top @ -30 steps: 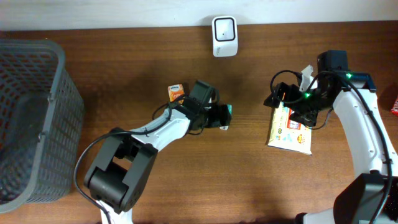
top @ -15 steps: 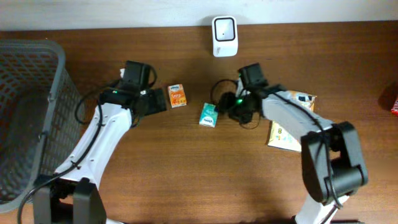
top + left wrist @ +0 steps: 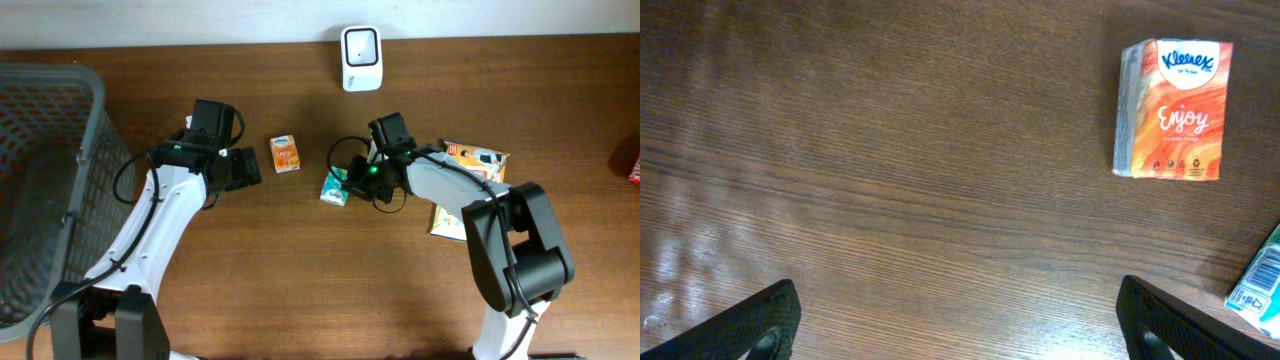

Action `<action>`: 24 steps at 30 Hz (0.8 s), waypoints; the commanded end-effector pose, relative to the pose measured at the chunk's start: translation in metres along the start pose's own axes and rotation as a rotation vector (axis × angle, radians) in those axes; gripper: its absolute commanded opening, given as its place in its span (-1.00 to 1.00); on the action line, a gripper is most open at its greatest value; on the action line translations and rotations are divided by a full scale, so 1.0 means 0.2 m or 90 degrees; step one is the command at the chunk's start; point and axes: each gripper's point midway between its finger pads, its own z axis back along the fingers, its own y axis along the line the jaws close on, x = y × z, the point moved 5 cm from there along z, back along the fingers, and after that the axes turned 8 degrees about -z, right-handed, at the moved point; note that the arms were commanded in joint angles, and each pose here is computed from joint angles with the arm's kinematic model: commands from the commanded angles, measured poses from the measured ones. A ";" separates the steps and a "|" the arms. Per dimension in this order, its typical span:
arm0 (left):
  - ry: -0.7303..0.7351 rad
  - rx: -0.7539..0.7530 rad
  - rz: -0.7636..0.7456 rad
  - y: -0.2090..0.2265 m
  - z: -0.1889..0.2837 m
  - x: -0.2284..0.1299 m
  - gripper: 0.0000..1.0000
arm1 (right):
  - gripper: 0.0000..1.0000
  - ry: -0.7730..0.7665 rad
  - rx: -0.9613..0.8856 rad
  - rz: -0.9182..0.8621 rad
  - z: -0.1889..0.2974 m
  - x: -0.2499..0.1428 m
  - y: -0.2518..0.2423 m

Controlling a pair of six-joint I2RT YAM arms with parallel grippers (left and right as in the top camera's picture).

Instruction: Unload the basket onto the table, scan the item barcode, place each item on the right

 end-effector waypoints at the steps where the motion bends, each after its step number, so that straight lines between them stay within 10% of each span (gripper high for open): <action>1: -0.006 0.005 -0.006 0.02 0.02 0.00 0.99 | -0.92 0.034 -0.011 0.012 -0.03 -0.02 -0.09; 9: -0.007 0.003 -0.006 0.02 0.02 0.01 0.98 | -0.92 0.150 0.655 0.438 0.52 0.00 0.22; 24: -0.006 0.002 -0.006 0.01 0.02 0.00 0.98 | -0.92 0.053 0.669 0.449 0.88 0.30 0.35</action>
